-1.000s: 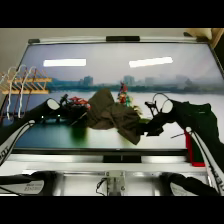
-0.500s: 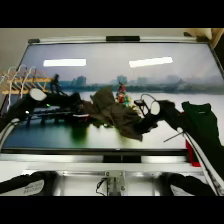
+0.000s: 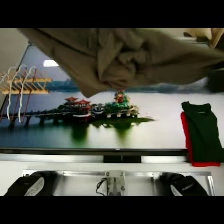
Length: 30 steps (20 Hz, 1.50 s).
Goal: Fold the shirts.
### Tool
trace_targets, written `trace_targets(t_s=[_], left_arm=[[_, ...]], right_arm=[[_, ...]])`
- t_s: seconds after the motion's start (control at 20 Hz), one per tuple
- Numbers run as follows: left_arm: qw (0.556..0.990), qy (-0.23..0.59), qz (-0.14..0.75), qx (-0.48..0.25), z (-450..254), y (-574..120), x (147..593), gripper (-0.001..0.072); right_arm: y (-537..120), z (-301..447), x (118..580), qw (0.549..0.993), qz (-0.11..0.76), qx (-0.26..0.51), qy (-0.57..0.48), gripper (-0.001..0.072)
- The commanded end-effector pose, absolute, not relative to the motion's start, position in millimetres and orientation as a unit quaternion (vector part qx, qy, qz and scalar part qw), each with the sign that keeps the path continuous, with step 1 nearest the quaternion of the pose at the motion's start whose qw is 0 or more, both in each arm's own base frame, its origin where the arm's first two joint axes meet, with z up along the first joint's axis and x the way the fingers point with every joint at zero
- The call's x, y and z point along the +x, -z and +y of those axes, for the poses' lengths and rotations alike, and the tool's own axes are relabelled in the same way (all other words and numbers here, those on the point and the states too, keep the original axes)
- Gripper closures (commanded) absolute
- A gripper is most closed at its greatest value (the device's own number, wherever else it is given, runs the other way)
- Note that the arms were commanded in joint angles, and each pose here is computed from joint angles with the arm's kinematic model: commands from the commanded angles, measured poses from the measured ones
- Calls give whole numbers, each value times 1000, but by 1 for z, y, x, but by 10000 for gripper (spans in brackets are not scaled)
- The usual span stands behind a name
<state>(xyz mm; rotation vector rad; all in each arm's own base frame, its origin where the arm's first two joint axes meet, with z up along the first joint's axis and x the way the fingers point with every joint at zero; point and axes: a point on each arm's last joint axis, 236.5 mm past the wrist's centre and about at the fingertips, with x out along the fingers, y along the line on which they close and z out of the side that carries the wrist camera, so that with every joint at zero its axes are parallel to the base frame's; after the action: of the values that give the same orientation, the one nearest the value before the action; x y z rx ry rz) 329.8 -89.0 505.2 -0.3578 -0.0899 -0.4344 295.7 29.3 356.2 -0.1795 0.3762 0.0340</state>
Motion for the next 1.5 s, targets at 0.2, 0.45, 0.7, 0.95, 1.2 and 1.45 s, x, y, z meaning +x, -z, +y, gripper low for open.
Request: trace_targets(t_s=[0.2,0.45,0.7,0.95,1.2,1.45], left_arm=[[992,70,-30,-103,-30,-510,264,678],[974,-9,210,-80,4,-344,339,678],[896,18,412,-163,-25,-127,392,677],[846,16,496,-197,-49,-6,429,677],[782,76,580,-212,-88,12,423,-13],[645,110,743,-142,-60,-25,299,-13]], right_arm=[[-380,-24,199,983,180,-26,28,647],[-211,-1,202,886,457,-74,23,647],[-31,66,234,839,544,5,-29,647],[29,92,288,841,535,80,2,647],[9,119,333,854,509,101,-24,647],[-33,100,326,843,537,-19,-44,647]])
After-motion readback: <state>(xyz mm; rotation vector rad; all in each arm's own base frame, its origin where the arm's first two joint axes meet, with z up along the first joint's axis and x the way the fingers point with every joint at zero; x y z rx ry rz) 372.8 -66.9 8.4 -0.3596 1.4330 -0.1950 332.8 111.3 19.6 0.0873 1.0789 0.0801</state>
